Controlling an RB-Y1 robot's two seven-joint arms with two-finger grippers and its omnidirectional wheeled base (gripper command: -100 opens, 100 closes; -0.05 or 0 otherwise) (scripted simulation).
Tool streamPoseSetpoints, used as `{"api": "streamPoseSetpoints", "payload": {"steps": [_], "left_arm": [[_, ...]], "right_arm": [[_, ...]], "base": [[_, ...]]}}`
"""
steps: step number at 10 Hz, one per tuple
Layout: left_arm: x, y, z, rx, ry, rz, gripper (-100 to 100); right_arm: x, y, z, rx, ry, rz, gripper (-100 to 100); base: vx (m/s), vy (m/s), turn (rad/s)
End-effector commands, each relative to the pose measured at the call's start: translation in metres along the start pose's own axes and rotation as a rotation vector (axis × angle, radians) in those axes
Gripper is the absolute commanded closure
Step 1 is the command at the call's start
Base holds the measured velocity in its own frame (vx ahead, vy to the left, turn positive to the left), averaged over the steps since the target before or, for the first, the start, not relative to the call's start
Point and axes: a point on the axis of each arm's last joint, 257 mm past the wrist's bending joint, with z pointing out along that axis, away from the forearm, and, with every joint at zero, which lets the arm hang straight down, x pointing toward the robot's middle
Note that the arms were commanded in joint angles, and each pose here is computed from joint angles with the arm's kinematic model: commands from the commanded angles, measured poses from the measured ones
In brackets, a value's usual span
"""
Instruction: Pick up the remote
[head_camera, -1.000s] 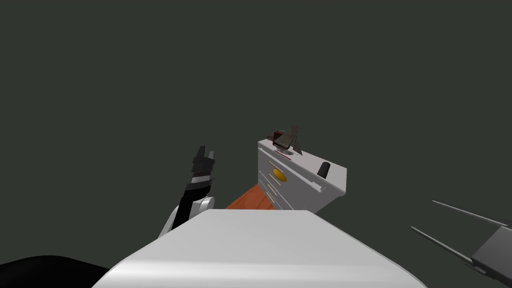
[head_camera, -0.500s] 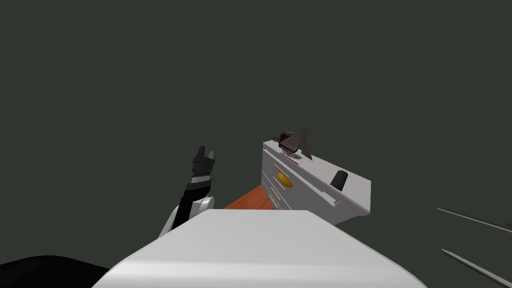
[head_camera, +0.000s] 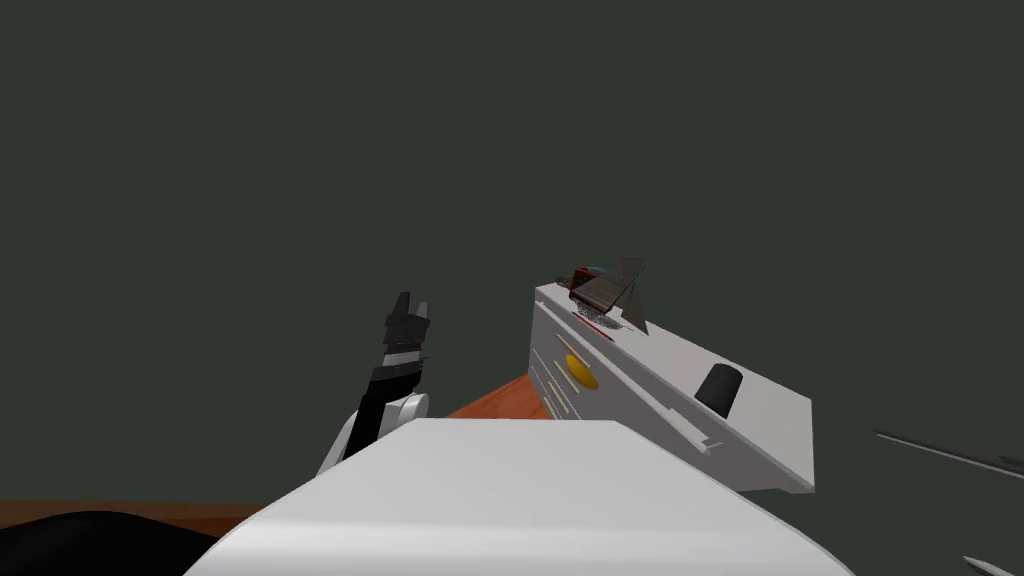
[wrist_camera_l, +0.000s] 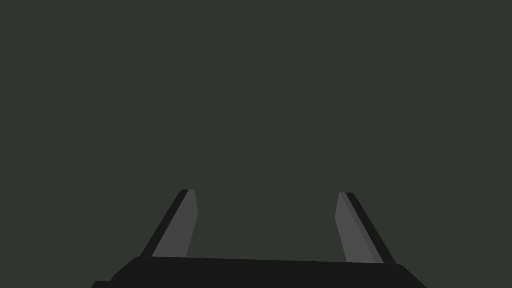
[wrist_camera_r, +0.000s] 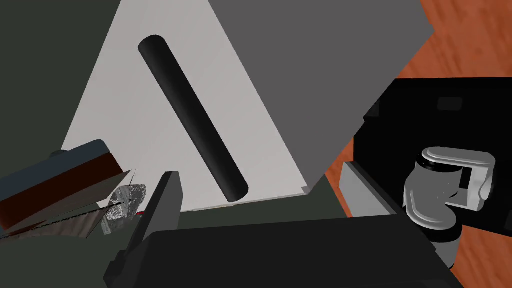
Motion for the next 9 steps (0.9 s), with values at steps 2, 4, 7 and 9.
{"api": "streamPoseSetpoints", "payload": {"steps": [2,4,7,9], "left_arm": [[0.0,0.0,0.0,0.0,0.0,0.0,0],[0.0,0.0,0.0,0.0,0.0,0.0,0],[0.0,0.0,0.0,0.0,0.0,0.0,0],[0.0,0.0,0.0,0.0,0.0,0.0,0]], "right_arm": [[-0.001,0.011,-0.003,-0.11,-0.004,-0.086,-100],[-0.002,0.02,-0.005,-0.183,-0.011,-0.134,-100],[-0.003,0.03,-0.008,-0.258,-0.019,-0.174,-100],[-0.007,0.043,-0.01,-0.366,-0.051,-0.244,-100]], "base": [[0.052,-0.024,0.144],[0.051,-0.02,0.145],[0.055,-0.018,0.121],[0.062,-0.019,0.203]]}}
